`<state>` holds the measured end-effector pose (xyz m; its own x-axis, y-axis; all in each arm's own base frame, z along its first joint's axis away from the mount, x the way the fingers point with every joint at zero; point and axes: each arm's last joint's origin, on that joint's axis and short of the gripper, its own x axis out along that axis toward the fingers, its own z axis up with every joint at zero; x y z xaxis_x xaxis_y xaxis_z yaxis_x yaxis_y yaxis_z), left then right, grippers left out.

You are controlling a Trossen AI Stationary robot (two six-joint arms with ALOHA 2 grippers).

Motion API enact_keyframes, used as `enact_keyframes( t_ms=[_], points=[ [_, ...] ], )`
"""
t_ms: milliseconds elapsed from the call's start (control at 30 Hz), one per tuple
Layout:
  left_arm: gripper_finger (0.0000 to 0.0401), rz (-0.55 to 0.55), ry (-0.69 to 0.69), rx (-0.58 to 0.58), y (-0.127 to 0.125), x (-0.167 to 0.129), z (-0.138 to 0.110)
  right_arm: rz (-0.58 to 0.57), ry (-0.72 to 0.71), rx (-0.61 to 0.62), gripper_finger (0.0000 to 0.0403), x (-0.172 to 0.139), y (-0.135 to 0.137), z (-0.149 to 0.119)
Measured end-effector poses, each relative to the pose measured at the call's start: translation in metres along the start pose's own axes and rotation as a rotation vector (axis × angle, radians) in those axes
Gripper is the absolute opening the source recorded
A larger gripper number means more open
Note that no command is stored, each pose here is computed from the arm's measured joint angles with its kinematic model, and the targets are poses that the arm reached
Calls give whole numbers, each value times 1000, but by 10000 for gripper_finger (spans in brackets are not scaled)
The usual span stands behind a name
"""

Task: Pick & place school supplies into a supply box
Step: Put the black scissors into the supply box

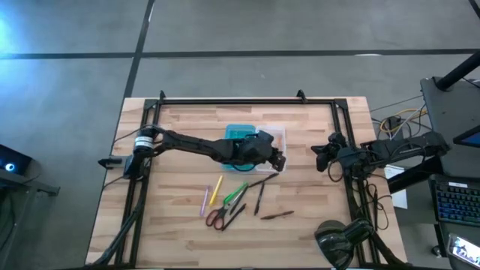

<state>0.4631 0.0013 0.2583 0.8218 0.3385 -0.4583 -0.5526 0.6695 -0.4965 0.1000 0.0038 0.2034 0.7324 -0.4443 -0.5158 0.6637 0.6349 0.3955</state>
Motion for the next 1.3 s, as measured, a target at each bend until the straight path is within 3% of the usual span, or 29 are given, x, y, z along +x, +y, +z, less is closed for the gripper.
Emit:
enact_keyframes(
  t_ms=[167, 267, 500, 700, 833, 1033, 1300],
  points=[
    [94, 14, 14, -5, -3, -19, 10, 105, 22, 47, 9, 16, 15, -5],
    [94, 55, 52, 15, 1, -25, 10, 94, 83, 22, 9, 25, 18, -10],
    [94, 149, 178, 83, 4, -43, -5, 156, 116, -100, 9, 27, 32, -3],
    [94, 160, 230, 104, -3, -52, -20, 162, 167, -72, 9, 36, 32, 1],
    [94, 199, 273, 83, -4, -57, -29, 134, 267, -23, 9, 51, 26, -1],
    [94, 298, 324, 36, 3, -63, -45, 45, 259, -21, 9, 66, 19, 10],
    [94, 277, 371, -36, 4, -63, -59, -51, 236, -14, 9, 79, 11, 27]
  ],
)
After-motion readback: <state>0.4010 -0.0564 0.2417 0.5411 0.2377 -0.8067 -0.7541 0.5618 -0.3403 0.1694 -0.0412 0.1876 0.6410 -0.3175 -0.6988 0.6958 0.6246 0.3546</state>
